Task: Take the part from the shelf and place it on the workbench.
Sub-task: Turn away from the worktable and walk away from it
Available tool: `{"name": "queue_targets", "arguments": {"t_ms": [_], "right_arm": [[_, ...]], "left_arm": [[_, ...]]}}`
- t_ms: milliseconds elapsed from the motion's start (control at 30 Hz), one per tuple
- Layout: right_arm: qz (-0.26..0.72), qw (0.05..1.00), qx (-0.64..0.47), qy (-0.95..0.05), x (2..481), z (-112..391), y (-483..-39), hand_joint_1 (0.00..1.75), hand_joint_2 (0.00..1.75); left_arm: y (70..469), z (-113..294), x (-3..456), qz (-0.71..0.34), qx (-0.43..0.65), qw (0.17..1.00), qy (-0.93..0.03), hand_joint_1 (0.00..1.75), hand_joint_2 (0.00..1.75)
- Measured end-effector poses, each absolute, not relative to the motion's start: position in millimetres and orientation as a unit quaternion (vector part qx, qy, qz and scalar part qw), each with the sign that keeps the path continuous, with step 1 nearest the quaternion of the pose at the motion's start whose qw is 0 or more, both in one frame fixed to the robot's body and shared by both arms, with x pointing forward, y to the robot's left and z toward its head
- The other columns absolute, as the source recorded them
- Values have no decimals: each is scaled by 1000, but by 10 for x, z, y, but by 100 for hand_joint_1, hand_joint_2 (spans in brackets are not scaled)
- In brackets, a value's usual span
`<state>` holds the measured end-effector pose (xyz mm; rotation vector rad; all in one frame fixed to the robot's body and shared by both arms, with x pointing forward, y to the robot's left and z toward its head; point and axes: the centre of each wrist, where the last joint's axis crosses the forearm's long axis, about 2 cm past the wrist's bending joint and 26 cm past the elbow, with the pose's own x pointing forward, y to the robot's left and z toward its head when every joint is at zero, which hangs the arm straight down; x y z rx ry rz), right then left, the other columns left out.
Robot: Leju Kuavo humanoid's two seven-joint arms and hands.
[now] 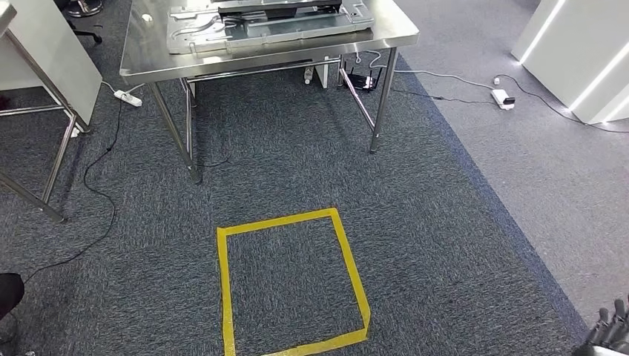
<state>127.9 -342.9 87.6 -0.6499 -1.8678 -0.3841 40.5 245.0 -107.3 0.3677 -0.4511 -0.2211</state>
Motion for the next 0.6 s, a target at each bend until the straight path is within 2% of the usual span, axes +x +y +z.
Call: {"name": "queue_targets", "arguments": {"t_ms": [300, 600], "right_arm": [[-242, 576, -318, -713, 1008, 493, -3711, 0, 0], [-231, 673, -372, -597, 640, -112, -3794, 0, 0]], "left_arm": [[2441, -1072, 413, -105, 181, 953, -221, 0, 0], [2441, -1071, 414, -105, 182, 953, -220, 0, 0]]}}
